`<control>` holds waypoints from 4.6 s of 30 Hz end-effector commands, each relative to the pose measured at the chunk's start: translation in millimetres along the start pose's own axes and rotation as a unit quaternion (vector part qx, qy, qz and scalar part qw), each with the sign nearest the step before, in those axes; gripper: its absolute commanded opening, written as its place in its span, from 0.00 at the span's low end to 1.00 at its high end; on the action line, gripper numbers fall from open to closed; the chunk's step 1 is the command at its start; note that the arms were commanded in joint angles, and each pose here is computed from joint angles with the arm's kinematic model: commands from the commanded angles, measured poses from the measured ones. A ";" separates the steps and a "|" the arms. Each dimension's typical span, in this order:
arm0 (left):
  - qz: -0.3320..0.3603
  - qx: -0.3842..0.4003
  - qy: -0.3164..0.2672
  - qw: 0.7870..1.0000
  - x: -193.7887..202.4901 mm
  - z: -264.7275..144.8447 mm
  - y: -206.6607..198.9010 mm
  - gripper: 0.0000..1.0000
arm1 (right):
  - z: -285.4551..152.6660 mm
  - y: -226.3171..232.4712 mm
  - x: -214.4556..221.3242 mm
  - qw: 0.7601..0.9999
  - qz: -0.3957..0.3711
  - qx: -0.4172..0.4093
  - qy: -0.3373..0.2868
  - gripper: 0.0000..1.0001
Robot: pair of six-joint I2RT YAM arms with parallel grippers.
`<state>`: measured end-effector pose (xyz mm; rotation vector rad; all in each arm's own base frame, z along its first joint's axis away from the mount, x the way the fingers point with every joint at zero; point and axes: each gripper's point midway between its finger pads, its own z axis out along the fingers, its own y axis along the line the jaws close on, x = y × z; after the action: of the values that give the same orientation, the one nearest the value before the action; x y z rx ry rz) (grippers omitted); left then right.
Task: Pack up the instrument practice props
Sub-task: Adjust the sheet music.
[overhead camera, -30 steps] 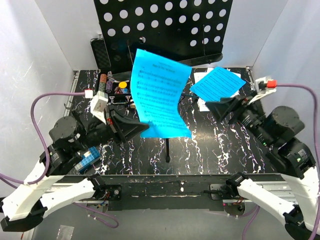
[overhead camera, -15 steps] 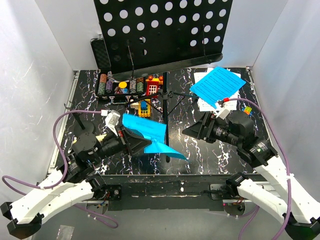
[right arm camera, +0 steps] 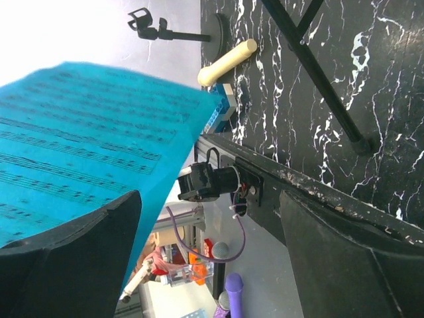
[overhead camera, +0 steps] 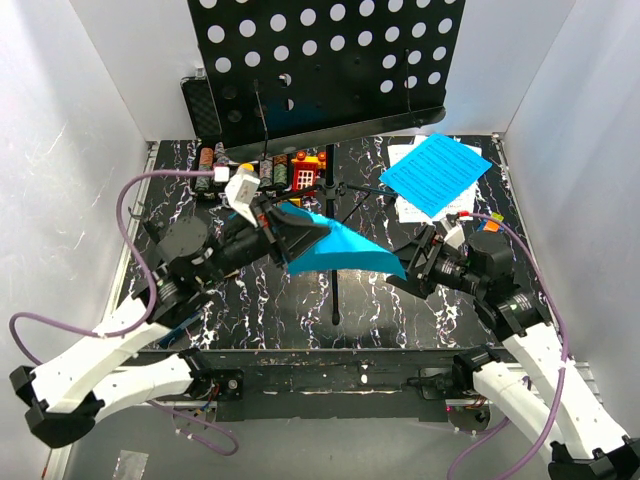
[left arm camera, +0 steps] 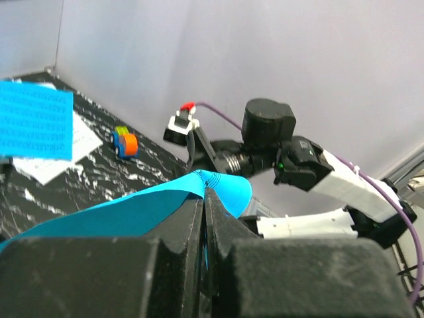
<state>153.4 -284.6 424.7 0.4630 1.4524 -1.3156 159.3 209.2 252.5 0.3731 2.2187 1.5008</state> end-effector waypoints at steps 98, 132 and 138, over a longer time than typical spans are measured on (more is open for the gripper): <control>0.071 0.193 -0.046 0.978 79.9 -22.9 -12.4 0.00 | -7.9 57.8 -46.0 0.940 0.175 -0.287 0.047 0.98; 0.041 0.160 -0.059 0.984 89.0 -46.9 -0.7 0.00 | -43.7 103.0 -52.3 0.907 0.138 -0.396 0.024 0.98; 0.034 0.156 -0.064 0.985 89.3 -49.2 1.1 0.00 | -56.1 119.1 -52.0 0.894 0.113 -0.433 0.026 0.98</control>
<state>97.4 -273.8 344.1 0.6451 1.0933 -1.5029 194.5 197.0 345.7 0.3396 1.4870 2.2561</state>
